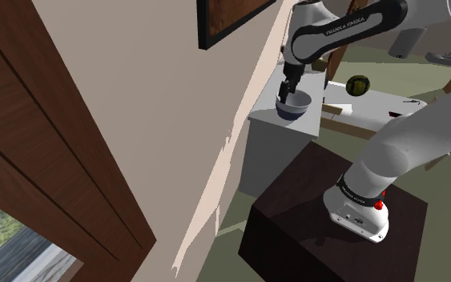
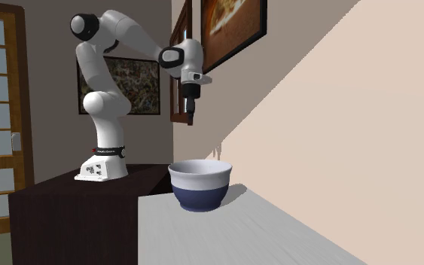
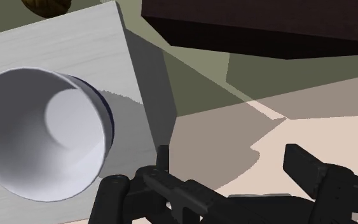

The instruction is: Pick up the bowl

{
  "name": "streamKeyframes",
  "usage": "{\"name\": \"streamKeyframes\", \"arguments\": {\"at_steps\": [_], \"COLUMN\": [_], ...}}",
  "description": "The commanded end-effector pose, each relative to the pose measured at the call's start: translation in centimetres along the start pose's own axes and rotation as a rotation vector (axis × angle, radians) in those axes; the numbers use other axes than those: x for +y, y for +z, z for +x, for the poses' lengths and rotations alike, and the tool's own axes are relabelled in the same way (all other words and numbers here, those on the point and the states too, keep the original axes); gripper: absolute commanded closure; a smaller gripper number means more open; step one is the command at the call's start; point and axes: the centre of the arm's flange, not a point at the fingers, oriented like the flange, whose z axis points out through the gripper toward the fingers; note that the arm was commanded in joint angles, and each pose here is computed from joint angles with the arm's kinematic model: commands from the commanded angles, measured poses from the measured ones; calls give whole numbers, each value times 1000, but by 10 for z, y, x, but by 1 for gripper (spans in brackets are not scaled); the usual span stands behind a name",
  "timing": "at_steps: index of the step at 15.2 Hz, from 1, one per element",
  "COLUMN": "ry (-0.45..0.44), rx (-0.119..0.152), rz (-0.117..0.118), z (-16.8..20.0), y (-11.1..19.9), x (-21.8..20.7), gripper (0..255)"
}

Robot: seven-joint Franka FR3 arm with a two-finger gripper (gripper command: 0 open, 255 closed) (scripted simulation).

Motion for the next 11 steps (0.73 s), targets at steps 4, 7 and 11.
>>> {"name": "streamKeyframes", "arguments": {"at_steps": [4, 7, 11], "ry": [-2, -3, -4], "rx": [-12, -19, -29], "rz": [-45, -72, -107], "z": [16, 26, 40], "y": [44, 69, 102], "x": [43, 68, 103], "gripper": [0, 0, 0]}}
